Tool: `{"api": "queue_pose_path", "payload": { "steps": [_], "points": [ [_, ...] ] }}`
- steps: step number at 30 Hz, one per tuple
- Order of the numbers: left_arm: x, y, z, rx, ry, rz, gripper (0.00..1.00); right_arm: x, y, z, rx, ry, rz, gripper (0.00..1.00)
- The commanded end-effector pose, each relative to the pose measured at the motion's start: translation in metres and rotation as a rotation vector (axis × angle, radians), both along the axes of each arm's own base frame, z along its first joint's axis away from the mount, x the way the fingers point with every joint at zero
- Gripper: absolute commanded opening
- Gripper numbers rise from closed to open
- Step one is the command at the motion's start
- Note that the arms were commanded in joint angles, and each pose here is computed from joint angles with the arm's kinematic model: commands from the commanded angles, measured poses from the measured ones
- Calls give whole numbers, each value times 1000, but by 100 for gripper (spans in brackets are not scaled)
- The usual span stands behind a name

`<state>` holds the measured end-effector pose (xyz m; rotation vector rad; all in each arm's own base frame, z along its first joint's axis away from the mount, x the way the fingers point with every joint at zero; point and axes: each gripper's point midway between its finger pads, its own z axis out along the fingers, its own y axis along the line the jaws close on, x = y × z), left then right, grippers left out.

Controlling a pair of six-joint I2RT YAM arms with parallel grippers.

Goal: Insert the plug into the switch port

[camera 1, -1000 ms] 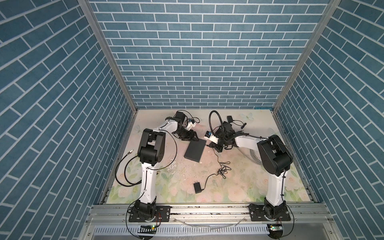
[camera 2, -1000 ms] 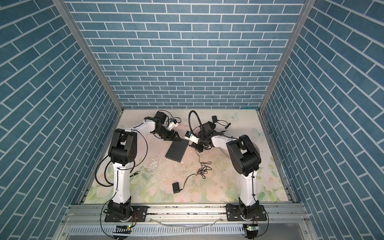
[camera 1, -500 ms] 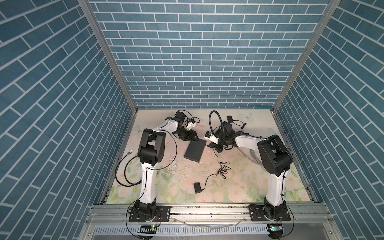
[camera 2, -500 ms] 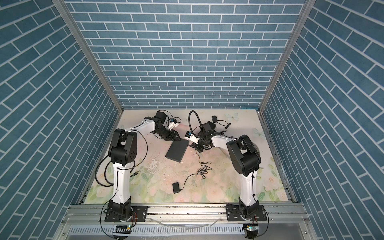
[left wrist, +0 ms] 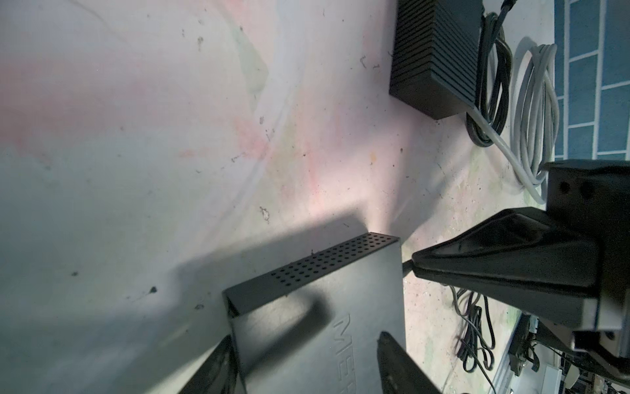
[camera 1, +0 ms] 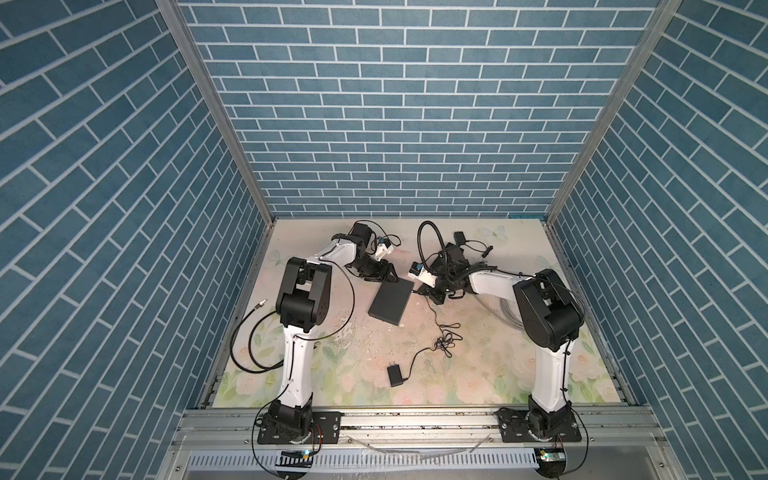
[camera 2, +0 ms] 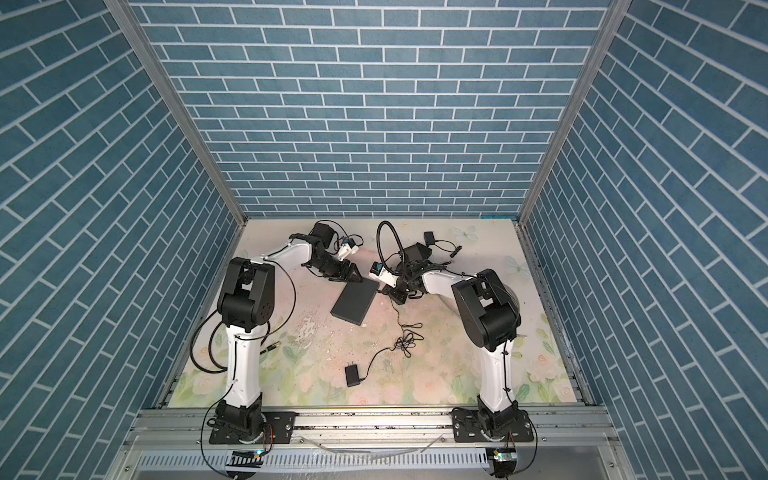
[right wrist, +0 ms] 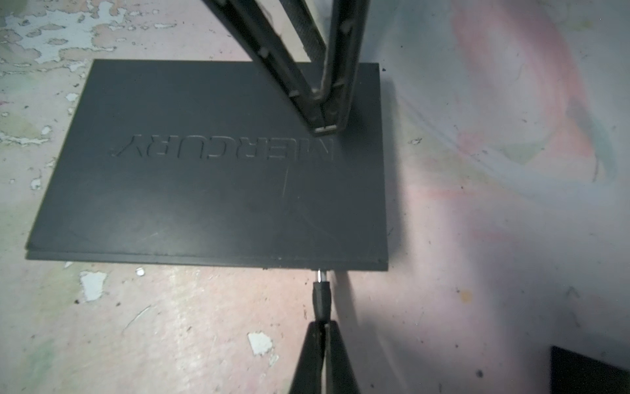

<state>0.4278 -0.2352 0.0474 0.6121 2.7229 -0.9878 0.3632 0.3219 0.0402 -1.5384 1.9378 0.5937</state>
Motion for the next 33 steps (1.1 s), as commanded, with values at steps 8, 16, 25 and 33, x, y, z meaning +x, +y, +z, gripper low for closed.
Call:
{"api": "queue_pose_path", "payload": {
  "steps": [8, 16, 25, 33],
  "points": [
    [-16, -18, 0, -57, 47, -63, 65, 16, 22, 16, 63, -82, 1, 0],
    [-20, -23, -3, -78, 65, -78, 65, 15, 31, 10, 29, -113, 13, 0],
    [-30, -28, -1, -97, 75, -132, 63, 23, 39, 22, 104, -156, -37, 0],
    [-28, -32, 1, -101, 77, -153, 62, 15, 51, 27, 149, -151, 7, 0]
  ]
}}
